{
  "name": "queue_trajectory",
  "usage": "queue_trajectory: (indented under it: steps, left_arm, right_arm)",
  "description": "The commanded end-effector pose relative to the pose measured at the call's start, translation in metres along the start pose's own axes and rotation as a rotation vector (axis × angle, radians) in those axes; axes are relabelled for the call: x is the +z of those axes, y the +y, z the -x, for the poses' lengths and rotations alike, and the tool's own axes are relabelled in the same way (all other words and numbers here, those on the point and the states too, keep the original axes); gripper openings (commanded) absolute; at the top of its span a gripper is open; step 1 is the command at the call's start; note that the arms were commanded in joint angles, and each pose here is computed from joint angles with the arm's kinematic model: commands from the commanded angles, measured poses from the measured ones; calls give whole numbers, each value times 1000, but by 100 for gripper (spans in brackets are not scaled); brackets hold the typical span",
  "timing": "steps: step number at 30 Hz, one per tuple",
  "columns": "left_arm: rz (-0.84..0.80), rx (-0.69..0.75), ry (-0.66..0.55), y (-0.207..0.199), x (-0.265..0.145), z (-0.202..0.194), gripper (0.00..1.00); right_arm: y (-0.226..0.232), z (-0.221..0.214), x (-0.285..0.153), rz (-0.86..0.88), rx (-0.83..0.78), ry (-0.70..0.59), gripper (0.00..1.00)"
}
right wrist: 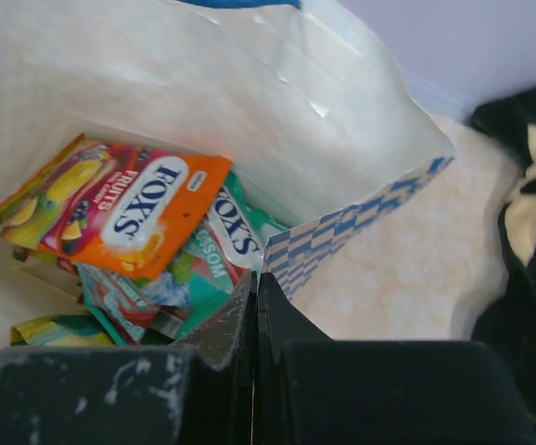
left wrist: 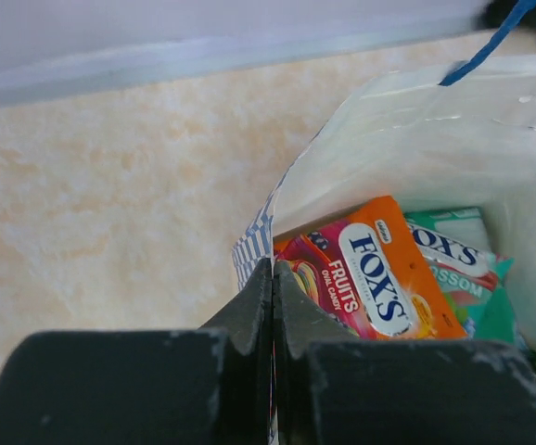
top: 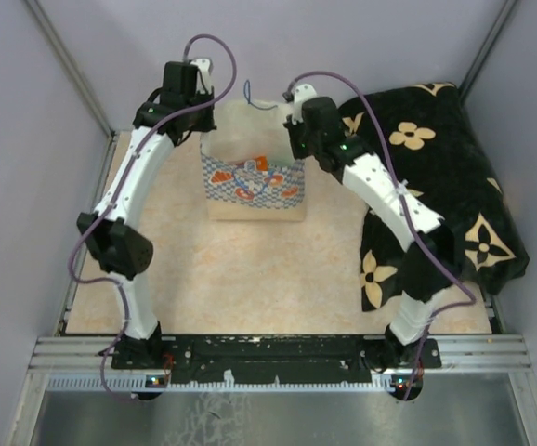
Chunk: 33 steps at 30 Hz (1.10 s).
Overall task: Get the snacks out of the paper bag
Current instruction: Adjust the paper bag at the center of the board.
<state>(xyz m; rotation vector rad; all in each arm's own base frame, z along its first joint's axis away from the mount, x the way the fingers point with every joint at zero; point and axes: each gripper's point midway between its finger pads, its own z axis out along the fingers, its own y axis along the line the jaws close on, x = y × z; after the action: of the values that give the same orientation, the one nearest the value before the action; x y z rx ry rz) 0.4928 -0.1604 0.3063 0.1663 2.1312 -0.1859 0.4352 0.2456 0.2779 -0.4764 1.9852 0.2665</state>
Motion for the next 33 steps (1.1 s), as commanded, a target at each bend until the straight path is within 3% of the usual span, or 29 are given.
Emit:
queue_trajectory:
  steps: [1, 5, 10, 12, 16, 18, 23, 29, 33]
  left_arm:
    - [32, 44, -263, -1, 20, 87, 0]
    - [63, 79, -443, 1, 27, 132, 0]
    - [42, 123, -651, -7, -10, 158, 0]
    - [26, 156, -702, -11, -26, 140, 0]
    - [-19, 184, -843, -17, -71, 84, 0]
    - [-37, 167, -869, -15, -80, 47, 0]
    - [-76, 148, -890, -18, -91, -35, 0]
    - [-95, 174, -873, -37, -94, -76, 1]
    - [-77, 211, -866, -52, -93, -96, 6]
  right_arm:
    - [-18, 122, 26, -58, 6, -306, 0]
    - [-38, 177, 33, -121, 1, -388, 0]
    - [-35, 194, 21, -99, -1, -436, 0]
    - [-30, 167, 23, -75, 19, -404, 0]
    - [-17, 107, 6, -24, 93, -475, 0]
    - [-12, 88, -13, 3, 119, -554, 1]
    - [-5, 19, -31, 22, 202, -574, 6]
    - [-20, -51, -41, -63, 301, -539, 6]
    - [-29, -86, -44, -116, 345, -506, 14]
